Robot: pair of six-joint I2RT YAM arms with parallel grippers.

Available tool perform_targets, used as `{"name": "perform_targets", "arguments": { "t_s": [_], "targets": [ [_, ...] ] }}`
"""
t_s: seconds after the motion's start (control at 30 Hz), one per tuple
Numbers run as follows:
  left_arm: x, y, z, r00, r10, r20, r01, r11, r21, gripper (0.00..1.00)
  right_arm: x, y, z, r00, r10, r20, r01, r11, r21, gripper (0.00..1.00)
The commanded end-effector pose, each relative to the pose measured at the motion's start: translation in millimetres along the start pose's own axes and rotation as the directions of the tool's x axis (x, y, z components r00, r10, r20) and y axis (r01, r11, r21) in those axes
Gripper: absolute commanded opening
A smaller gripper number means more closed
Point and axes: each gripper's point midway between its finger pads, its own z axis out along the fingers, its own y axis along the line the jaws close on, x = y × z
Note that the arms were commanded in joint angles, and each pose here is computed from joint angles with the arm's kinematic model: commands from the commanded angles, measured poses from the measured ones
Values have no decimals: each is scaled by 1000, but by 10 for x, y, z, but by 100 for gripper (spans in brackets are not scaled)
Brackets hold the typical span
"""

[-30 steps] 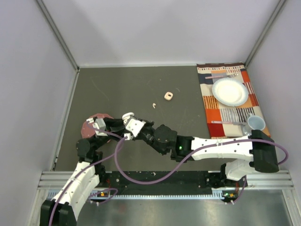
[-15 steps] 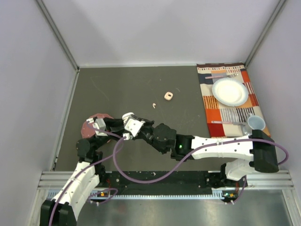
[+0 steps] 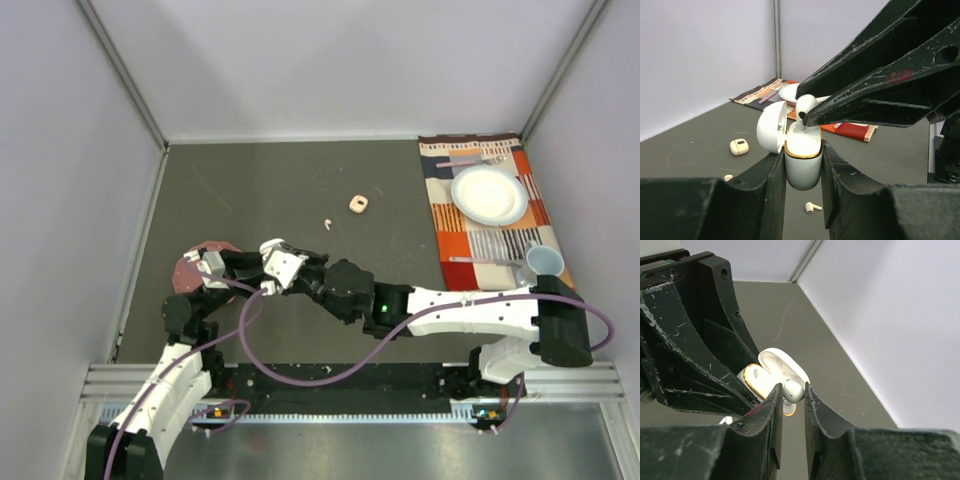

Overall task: Insert the wireless bluetooth earbuds into the charging case
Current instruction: Adjust the right earbud in the right side groove of the charging case.

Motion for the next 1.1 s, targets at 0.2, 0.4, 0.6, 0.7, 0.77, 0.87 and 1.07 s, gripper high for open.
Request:
{"name": "perform_targets", "arguments": {
  "t_s": [0.2,0.4,0.6,0.7,0.77,0.87,1.07],
  "targets": [
    [-192,-39,29,996,69,58,-70,997,16,0,-166,-79,3,999,40,23,-40,999,-20,13],
    [-188,-39,28,996,67,58,-68,998,16,0,-187,-93,-10,998,63,18,-63,998,-18,25],
    [-190,-42,30,996,66,57,-67,998,18,0,-257,-145,-8,995,94,35,-94,996,-6,54],
    [-189,-45,30,996,64,57,-65,998,20,0,-300,-175,-16,992,112,49,-112,994,-1,60],
    [-180,-43,27,997,62,54,-63,998,19,0,-342,-220,-31,990,128,62,-129,992,8,60],
    [-185,-39,29,996,65,55,-66,998,17,0,-468,-349,-104,980,163,111,-168,985,33,71],
    [-195,-45,32,996,65,54,-66,998,20,0,-698,-728,-414,939,252,235,-282,954,103,99]
  ]
}}
